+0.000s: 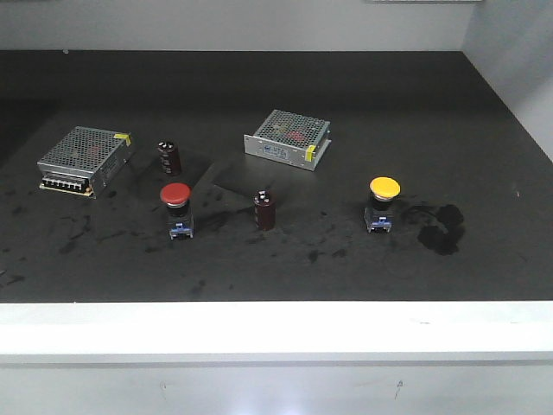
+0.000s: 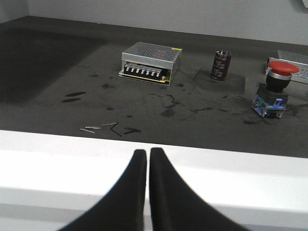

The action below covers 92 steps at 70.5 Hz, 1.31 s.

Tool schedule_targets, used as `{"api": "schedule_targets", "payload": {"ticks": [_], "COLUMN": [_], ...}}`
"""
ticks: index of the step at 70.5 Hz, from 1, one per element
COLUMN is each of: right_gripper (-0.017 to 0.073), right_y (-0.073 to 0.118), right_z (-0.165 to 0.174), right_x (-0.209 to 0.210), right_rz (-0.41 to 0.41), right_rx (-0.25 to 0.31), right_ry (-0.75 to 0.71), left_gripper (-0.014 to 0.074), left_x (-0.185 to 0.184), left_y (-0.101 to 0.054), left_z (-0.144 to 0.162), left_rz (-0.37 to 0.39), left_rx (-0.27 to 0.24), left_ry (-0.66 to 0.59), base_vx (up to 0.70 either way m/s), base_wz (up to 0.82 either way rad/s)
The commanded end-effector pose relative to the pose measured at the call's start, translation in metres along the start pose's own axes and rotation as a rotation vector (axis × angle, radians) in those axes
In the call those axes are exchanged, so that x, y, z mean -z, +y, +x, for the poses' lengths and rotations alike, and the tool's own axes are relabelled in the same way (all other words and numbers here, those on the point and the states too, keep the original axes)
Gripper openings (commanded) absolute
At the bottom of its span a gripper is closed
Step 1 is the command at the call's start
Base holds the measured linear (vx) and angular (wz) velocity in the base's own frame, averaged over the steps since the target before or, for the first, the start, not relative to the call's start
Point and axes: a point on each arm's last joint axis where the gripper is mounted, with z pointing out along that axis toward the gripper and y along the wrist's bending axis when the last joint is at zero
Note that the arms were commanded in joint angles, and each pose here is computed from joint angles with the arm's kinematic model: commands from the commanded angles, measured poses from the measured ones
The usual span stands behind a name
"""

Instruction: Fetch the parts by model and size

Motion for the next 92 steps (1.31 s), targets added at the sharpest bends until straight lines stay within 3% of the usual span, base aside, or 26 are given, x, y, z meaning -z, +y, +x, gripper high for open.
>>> {"api": "schedule_targets", "payload": {"ticks": [1, 41, 58, 71, 85, 92], "right_gripper": [-0.0009, -0.0009, -0.0008, -0.0006, -0.0005, -0.0005], "right_y": [0.002, 0.002, 0.005, 0.01, 0.014, 0.017], "right_z": [-0.005, -0.006, -0.017, -0.046, -0.108, -0.147], "right_x": [0.001, 0.001, 0.003, 0.013, 0.032, 0.037], "right_rz": [-0.023, -0.025, -0.06, -0.111, -0.099, -0.096], "right_rx": [0.01, 0.013, 0.011, 0.011, 0.041, 0.075], "right_ry": [-0.081, -0.089, -0.208, -0.417, -0.519, -0.564], "left_gripper": [-0.0006, -0.0006, -0.0006, -0.0006, -0.0006, -0.0006], "left_x": [0.001, 0.001, 0.004, 0.019, 0.048, 0.058], "left_y": [0.0, -0.001, -0.001, -0.001, -0.007, -0.011], "left_z": [-0.008, -0.009, -0.026, -0.06, -0.131, -0.176], "left_rz": [0.007, 0.008, 0.011, 0.02, 0.032, 0.022], "left_rx": [0.014, 0.017, 0.021, 0.03, 0.011, -0.056], "left_ry": [-0.082, -0.094, -0.285, -0.581, -0.666, -0.702], "base_vx": [0.0, 0.0, 0.0, 0.0, 0.0, 0.0], "base_wz": [0.0, 0.0, 0.0, 0.0, 0.0, 0.0]}}
